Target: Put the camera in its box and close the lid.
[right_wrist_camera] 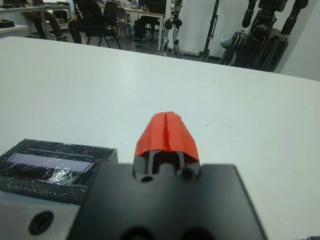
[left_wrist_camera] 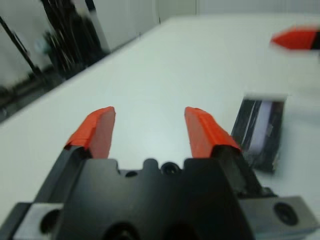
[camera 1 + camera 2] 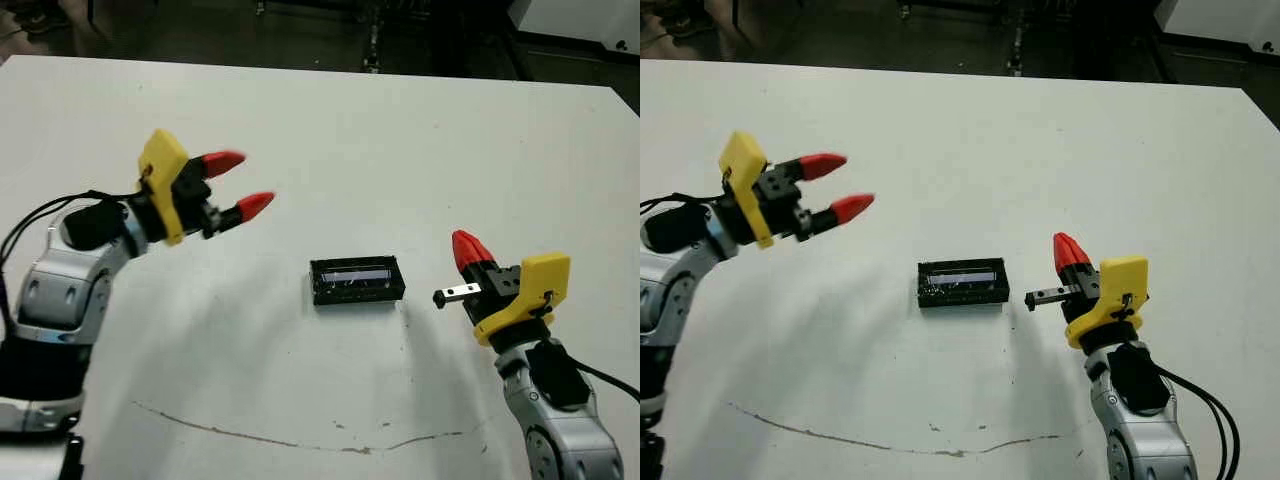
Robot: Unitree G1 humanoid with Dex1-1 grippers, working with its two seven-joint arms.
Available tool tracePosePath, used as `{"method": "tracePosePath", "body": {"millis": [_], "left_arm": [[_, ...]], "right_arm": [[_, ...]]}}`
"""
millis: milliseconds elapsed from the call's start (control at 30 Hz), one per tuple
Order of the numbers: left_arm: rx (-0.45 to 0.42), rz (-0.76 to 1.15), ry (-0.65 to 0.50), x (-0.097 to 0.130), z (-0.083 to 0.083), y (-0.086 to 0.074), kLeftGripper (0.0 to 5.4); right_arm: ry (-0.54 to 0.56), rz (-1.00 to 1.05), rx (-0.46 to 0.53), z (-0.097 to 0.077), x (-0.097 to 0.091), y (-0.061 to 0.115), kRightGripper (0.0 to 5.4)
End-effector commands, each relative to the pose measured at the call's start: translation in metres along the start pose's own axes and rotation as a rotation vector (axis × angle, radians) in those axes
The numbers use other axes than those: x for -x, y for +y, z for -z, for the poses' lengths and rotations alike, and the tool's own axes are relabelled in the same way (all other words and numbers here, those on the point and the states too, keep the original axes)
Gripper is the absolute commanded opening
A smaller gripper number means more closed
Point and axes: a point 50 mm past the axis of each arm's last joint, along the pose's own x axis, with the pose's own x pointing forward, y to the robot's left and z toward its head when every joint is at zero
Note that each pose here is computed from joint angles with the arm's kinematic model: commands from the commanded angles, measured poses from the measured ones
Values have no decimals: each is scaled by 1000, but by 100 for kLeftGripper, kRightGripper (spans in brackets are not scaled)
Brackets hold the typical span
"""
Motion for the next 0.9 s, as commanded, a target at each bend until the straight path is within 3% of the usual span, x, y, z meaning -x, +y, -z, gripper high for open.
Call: {"method": "tracePosePath", "body": {"millis": [33,267,433,600,900], "left_arm": [[78,-2,-1,-12,7,-21,261],[257,29,56,-37,21,-60,157],[291,53,125,-52,32,-80,79],[321,79,188,-61,50,-90,3],[371,101,356,-66,76,-102,1]], "right_arm": [[14,11,-3,3,1,-3,0],[9,18,12,2,2,-4,0],[10,34,24,2,1,-7,0],[13,59,37,1,2,-10,0],[14,71,36,-1,2,-14,0]]}}
